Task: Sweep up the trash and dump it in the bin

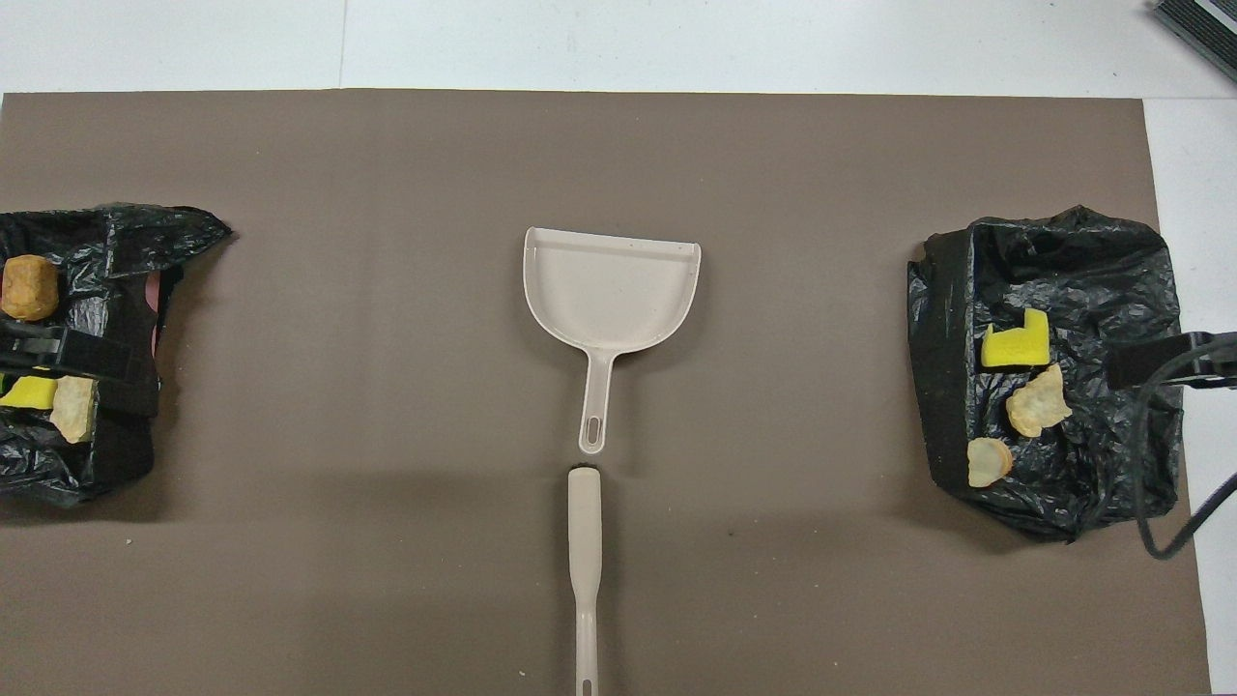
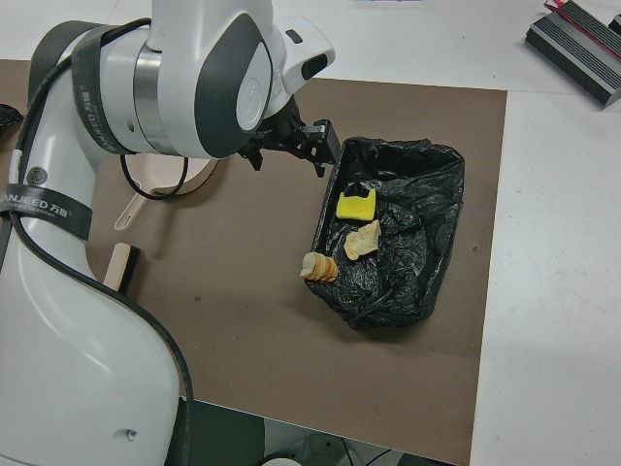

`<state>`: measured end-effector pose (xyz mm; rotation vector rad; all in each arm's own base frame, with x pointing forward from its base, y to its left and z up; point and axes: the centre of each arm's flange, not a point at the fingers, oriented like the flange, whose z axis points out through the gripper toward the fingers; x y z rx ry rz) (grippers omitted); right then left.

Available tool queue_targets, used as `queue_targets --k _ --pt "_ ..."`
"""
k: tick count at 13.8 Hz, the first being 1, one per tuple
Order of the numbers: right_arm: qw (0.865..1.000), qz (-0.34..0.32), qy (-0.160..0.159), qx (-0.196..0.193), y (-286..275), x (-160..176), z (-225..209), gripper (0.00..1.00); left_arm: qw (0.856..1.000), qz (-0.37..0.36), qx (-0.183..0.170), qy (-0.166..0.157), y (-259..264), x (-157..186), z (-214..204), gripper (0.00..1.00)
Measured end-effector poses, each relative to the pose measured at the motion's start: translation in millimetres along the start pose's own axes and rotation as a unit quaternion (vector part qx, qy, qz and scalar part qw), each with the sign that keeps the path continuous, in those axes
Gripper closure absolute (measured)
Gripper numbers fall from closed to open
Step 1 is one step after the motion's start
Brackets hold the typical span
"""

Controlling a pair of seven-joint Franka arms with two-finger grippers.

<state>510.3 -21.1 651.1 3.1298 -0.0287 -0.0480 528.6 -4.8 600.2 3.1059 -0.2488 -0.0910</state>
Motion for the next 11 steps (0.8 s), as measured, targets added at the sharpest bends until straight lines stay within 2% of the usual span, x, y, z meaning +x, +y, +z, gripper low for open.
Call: queue_targets --k 11 --pt "1.000 0.000 0.000 0.000 0.0 0.0 0.0 0.00 1.000 0.013 0.000 0.001 -0.3 -0.1 -0.6 0.00"
